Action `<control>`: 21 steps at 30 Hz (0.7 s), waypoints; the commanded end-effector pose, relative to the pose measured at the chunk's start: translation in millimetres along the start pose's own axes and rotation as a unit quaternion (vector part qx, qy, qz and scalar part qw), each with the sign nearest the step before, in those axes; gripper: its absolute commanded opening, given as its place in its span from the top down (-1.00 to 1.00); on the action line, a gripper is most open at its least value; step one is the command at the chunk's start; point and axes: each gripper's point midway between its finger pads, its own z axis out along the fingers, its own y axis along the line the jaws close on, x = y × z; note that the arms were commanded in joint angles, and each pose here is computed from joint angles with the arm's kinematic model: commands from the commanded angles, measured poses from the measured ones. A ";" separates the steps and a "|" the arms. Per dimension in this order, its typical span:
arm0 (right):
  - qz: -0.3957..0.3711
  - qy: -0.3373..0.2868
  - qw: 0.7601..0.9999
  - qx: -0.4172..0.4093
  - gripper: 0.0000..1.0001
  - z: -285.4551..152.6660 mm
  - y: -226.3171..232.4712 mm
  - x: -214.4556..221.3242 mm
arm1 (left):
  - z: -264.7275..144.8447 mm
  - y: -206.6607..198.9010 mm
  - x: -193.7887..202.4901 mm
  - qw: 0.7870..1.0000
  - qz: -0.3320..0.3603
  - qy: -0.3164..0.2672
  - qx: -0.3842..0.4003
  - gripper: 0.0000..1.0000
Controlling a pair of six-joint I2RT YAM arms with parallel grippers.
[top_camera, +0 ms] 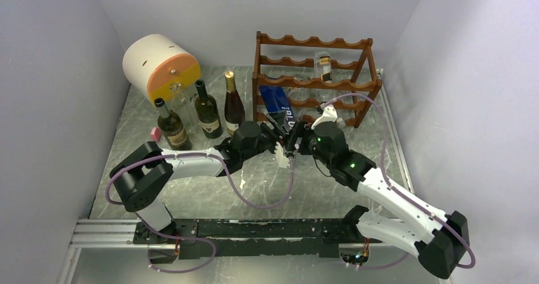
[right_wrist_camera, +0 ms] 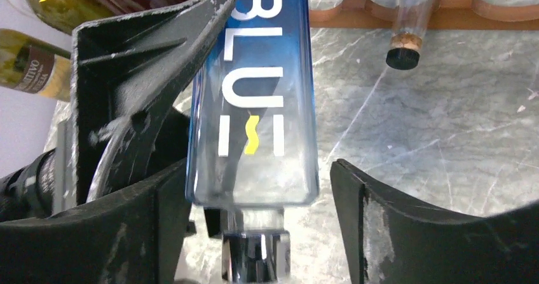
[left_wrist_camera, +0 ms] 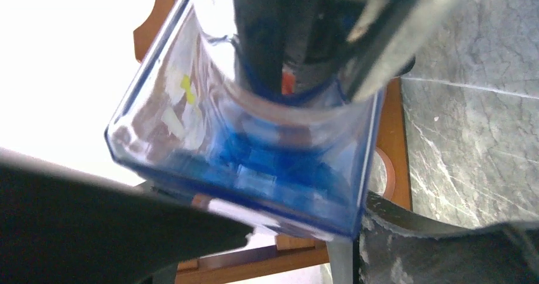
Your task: Take the wine bottle off the wine rack
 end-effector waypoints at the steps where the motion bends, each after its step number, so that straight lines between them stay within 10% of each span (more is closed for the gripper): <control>1: 0.002 -0.052 0.999 -0.013 -0.69 -27.9 14.1 -41.1 | -6.7 42.0 -5.2 0.996 0.000 0.006 -0.093 0.75; 21: -0.033 -0.160 0.985 0.058 -0.95 -61.7 1.1 -114.1 | -43.9 76.0 -32.7 0.977 -0.050 0.015 -0.206 0.86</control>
